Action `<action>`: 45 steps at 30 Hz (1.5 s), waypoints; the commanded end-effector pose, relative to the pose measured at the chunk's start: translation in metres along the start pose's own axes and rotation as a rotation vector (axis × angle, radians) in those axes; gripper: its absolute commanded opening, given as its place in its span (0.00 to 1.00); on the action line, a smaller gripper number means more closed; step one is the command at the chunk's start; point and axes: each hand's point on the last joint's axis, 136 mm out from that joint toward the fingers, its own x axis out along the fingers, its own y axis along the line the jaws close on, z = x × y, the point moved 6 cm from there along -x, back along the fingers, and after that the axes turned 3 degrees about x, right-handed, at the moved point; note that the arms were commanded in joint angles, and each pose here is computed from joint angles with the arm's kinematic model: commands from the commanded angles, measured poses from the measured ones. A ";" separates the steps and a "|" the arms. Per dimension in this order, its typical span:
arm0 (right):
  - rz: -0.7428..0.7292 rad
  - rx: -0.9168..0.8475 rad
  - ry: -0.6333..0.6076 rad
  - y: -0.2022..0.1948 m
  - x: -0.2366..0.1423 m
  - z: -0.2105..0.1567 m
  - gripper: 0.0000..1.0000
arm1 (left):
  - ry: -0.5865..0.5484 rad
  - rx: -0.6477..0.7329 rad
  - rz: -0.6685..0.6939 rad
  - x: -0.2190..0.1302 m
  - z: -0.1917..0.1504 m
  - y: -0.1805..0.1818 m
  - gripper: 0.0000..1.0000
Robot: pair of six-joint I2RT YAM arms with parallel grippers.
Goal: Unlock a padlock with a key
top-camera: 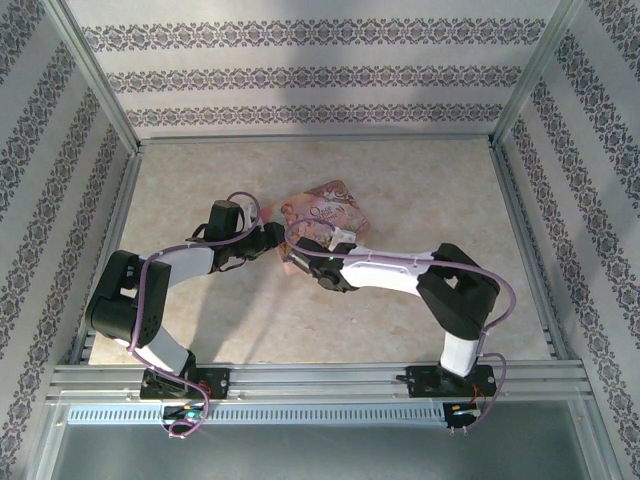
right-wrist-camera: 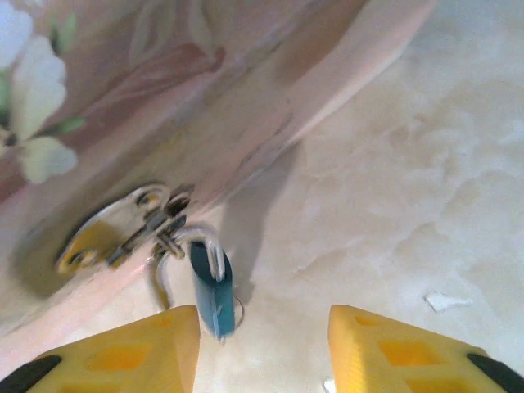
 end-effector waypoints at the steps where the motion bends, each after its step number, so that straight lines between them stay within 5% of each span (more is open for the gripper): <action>1: 0.023 -0.029 -0.066 -0.010 -0.023 0.008 0.54 | 0.018 -0.028 0.064 0.002 -0.010 0.014 0.72; 13: 0.311 -0.200 -0.213 -0.050 -0.072 0.015 0.98 | 0.021 -0.022 0.073 0.000 -0.010 0.013 0.72; 19: 0.611 -0.249 -0.239 -0.066 -0.086 0.027 0.98 | 0.026 -0.016 0.082 -0.003 -0.011 0.013 0.72; 28: 1.106 -0.023 -0.087 -0.105 -0.091 0.042 0.92 | 0.029 -0.011 0.090 -0.004 -0.011 0.013 0.72; 45: 1.238 -0.016 0.104 -0.082 -0.038 0.039 0.58 | 0.036 -0.009 0.094 -0.001 -0.008 0.013 0.71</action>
